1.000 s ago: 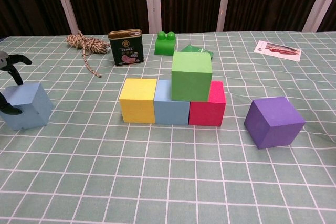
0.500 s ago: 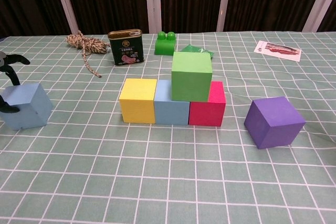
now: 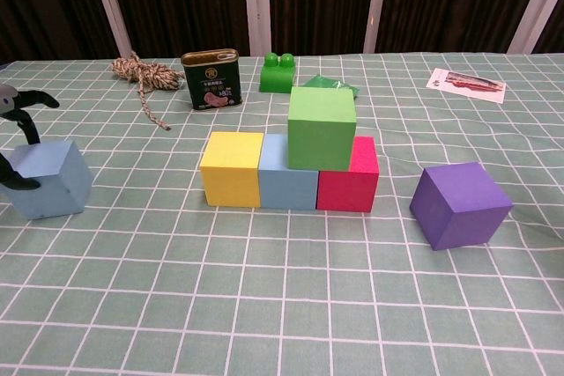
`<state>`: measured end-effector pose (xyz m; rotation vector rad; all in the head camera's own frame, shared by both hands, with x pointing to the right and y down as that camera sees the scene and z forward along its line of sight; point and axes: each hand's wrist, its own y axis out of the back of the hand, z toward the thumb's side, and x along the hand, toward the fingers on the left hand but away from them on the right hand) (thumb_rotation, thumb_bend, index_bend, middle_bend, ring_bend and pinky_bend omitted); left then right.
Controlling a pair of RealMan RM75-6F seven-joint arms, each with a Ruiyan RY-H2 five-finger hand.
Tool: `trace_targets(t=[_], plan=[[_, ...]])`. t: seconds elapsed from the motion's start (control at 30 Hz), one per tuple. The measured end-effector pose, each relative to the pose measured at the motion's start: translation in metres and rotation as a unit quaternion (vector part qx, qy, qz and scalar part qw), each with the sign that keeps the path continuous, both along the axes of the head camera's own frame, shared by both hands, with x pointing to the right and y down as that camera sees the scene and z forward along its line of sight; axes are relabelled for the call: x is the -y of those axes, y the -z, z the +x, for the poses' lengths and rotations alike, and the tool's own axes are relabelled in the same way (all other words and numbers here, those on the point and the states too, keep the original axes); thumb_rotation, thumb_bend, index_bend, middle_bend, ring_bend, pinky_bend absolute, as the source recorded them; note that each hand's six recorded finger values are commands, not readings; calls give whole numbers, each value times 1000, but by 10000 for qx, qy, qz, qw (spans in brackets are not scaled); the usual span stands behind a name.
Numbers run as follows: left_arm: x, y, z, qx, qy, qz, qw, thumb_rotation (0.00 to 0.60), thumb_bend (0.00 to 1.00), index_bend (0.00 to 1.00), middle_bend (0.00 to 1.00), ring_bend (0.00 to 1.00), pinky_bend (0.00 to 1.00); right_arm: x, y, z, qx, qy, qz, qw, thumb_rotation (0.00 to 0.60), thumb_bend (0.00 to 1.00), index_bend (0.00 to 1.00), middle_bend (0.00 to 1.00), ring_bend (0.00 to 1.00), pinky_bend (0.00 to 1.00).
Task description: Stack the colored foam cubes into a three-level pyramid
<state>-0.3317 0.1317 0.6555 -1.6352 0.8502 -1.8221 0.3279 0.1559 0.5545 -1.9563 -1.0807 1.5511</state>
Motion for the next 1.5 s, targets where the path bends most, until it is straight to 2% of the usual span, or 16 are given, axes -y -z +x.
trace_targets(t=[0.33, 0.67, 0.87, 1.17, 1.5], plan=[[17, 35, 28, -247, -681, 253, 9970, 600, 310, 81, 348, 43, 64, 1, 1, 0, 48, -56, 10, 10000, 600, 239, 0, 0, 0, 0], [54, 75, 76, -476, -1418, 464, 9877, 600, 310, 81, 348, 43, 65, 1, 0, 0, 107, -88, -33, 9999, 600, 239, 0, 0, 0, 0], [65, 80, 104, -778, -1451, 298, 9859, 600, 309, 82, 348, 43, 65, 2, 1, 0, 161, -127, -38, 9998, 600, 239, 0, 0, 0, 0], [73, 73, 147, -1095, -1488, 78, 9827, 600, 310, 86, 348, 43, 64, 6, 3, 4, 275, -301, -39, 9992, 600, 239, 0, 0, 0, 0], [76, 72, 172, -934, -1485, -64, 9845, 600, 309, 86, 346, 43, 65, 5, 0, 3, 363, -331, -140, 9987, 600, 239, 0, 0, 0, 0]])
